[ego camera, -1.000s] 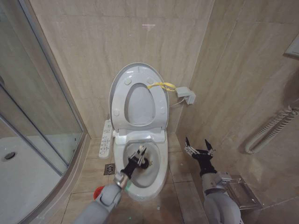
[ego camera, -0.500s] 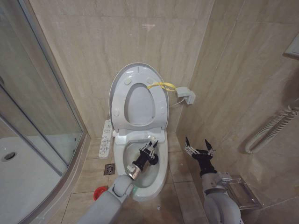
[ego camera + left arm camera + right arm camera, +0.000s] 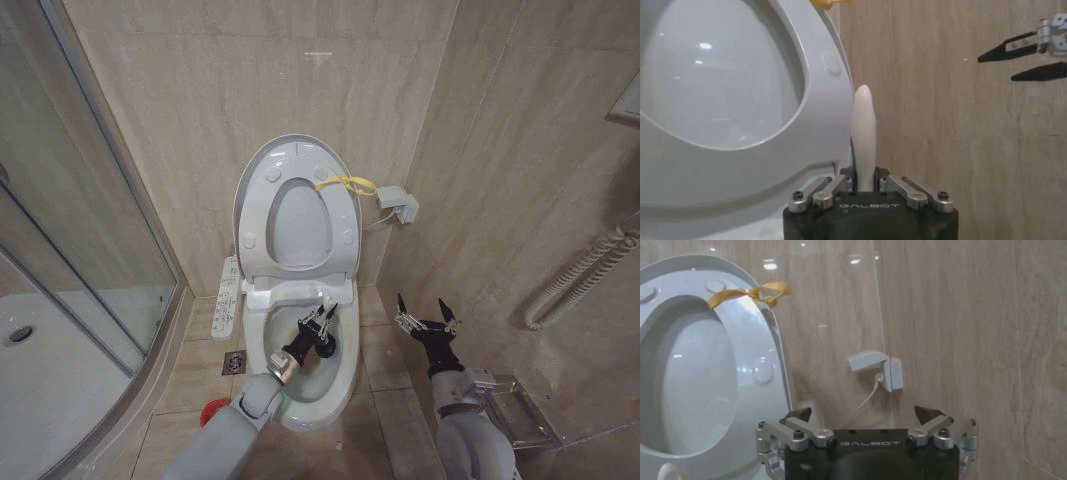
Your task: Open the toilet lid, clean the toilet bowl with a toilet brush, close the toilet lid, and flush.
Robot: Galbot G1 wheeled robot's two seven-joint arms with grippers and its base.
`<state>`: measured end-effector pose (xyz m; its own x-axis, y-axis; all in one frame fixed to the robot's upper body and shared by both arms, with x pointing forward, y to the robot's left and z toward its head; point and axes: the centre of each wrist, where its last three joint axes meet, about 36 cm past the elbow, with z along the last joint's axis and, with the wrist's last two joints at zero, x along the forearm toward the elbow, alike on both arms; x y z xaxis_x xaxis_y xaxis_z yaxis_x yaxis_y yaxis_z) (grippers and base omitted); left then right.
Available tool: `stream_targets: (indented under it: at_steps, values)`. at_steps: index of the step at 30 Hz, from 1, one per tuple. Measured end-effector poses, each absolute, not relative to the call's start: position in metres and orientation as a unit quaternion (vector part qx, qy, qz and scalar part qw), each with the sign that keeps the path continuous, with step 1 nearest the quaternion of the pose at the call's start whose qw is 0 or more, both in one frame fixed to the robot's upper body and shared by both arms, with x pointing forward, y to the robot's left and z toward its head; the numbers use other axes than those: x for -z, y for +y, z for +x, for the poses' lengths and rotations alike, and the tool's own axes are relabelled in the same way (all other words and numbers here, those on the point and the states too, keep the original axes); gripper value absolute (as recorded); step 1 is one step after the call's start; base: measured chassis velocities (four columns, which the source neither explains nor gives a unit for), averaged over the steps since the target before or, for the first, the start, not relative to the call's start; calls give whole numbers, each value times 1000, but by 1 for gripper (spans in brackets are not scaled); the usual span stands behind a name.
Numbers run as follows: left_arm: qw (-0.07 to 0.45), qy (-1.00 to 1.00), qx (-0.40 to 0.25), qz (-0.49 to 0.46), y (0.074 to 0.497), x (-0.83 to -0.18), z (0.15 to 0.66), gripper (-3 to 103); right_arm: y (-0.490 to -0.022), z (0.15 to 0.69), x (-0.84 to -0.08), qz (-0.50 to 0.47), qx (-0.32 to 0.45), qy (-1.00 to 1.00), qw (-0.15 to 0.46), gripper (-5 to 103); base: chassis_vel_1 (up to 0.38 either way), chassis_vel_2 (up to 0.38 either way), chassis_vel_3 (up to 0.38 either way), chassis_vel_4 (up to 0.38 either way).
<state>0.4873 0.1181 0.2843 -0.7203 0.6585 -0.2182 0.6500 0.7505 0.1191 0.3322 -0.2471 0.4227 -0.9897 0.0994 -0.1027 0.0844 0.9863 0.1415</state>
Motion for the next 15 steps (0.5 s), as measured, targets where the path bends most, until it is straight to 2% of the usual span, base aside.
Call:
stream_targets:
  at_steps: [6, 10, 15]
  values:
    - [112, 928, -21, 355, 120, -274, 498, 17, -247, 332, -423, 46, -69, 995, 55, 100, 0, 0, 0, 0]
    - [85, 932, -21, 350, 129, -252, 510, 17, -247, 332, -423, 46, -69, 995, 55, 100, 0, 0, 0, 0]
    - [83, 933, -25, 348, 131, -249, 518, 17, -247, 332, -423, 46, -69, 995, 55, 100, 0, 0, 0, 0]
